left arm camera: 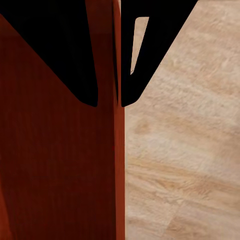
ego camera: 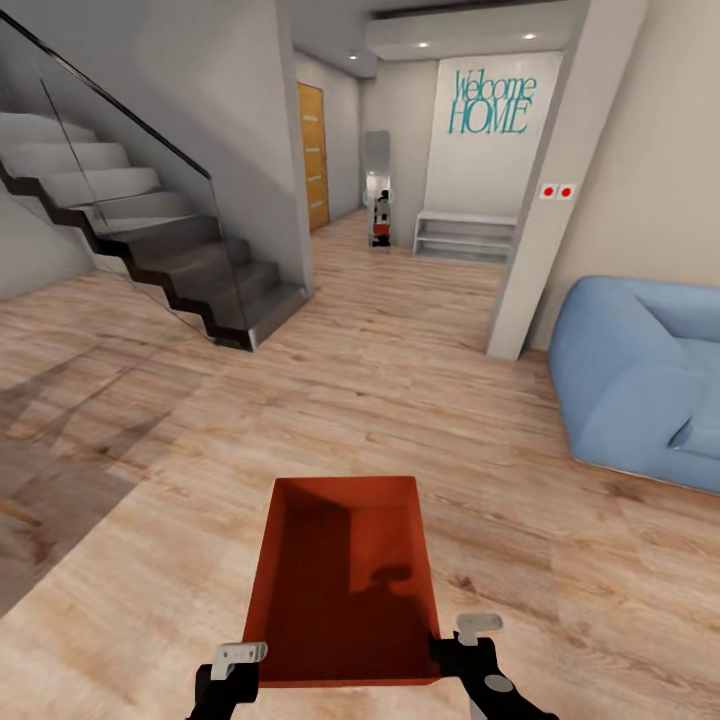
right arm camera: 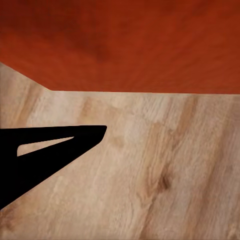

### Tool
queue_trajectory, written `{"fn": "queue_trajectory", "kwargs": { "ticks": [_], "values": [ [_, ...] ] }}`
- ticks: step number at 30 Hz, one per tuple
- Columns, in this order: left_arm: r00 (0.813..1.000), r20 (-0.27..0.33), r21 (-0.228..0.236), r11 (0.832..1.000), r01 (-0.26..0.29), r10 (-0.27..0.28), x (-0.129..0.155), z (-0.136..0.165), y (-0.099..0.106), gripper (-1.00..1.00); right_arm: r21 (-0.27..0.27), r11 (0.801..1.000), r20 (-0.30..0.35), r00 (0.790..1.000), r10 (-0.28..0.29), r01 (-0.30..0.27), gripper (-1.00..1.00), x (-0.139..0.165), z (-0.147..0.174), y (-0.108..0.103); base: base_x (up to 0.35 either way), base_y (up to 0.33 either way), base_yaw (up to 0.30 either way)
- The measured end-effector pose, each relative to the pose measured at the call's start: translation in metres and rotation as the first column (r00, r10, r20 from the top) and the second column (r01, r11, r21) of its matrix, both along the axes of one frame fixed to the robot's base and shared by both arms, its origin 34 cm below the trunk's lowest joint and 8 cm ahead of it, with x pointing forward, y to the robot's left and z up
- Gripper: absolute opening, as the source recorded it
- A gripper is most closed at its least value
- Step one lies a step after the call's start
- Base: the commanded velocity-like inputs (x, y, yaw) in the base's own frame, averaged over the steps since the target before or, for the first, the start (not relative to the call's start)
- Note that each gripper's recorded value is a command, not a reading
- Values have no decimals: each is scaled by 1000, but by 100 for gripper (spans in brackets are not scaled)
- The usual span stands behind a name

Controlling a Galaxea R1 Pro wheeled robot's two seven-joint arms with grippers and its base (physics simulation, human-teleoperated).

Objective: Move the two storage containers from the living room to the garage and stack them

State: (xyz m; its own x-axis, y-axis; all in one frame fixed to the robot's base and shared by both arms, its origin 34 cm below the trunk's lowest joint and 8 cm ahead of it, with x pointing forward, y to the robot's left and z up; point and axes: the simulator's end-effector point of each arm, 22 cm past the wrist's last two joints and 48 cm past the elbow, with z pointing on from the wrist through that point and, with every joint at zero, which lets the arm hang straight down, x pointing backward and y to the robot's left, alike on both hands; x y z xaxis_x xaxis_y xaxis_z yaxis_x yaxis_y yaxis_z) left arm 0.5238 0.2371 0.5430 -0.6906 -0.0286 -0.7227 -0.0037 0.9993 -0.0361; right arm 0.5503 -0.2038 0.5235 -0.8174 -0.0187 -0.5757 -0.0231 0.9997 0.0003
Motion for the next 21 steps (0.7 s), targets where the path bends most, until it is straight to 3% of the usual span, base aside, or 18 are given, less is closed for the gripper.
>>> {"fn": "queue_trajectory", "kwargs": {
  "ticks": [21],
  "values": [
    [1000,-1,0,1000,0,0,0,0,0,-100,0,1000,0,1000,0,0,-100,0,0,0,346,0,1]
  ]
}}
